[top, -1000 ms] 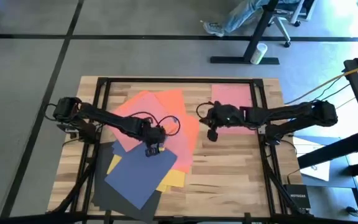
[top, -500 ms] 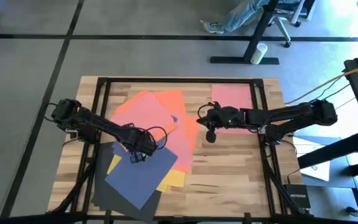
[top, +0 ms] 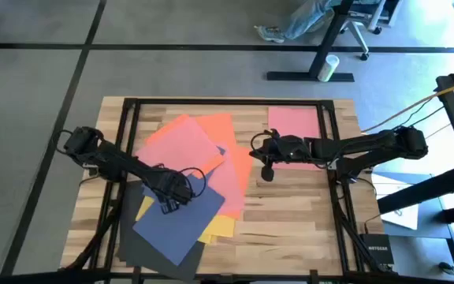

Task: Organize paper
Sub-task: Stack the pink paper on top of the pink paper

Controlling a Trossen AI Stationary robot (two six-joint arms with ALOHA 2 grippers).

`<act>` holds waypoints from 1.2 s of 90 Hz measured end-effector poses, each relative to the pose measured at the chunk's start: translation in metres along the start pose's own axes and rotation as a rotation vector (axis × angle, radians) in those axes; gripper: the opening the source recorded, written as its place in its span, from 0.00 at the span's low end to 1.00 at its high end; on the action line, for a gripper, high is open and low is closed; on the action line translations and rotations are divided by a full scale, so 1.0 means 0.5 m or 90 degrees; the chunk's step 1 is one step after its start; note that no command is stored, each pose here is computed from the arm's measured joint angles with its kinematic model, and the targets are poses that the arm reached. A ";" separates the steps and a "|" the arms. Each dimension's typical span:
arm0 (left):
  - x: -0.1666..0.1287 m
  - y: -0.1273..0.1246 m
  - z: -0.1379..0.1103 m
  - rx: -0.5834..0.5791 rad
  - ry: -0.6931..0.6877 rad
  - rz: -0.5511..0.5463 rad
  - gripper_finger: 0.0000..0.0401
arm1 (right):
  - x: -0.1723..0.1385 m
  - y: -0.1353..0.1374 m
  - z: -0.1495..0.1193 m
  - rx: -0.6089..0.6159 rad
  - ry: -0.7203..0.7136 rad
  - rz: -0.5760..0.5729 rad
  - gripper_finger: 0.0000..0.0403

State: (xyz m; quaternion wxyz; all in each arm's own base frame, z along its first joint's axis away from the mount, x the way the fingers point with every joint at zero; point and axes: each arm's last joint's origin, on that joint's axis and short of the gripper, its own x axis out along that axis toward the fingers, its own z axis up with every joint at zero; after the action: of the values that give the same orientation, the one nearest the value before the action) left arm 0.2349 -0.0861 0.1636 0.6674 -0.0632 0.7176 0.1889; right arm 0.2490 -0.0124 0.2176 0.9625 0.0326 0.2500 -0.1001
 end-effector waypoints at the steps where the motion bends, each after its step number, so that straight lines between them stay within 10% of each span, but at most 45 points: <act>1: 0.000 -0.001 0.000 0.001 0.000 0.000 0.33 | 0.000 0.000 0.000 0.000 0.000 0.000 0.02; 49: 0.040 -0.009 -0.011 0.018 0.074 0.100 0.36 | 0.000 0.000 0.000 0.002 0.000 -0.001 0.02; 80: 0.045 -0.012 -0.001 0.038 0.058 0.090 0.03 | 0.000 0.000 0.000 0.001 0.000 -0.001 0.02; 108: -0.034 -0.024 0.047 0.047 -0.072 0.031 0.00 | -0.005 0.004 -0.013 -0.007 0.047 0.041 0.02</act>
State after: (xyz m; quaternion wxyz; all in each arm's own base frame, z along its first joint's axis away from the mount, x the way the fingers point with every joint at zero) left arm 0.2625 -0.0916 0.1770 0.7041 -0.0102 0.6865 0.1814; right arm 0.2440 -0.0095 0.2131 0.9556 0.0389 0.2845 -0.0663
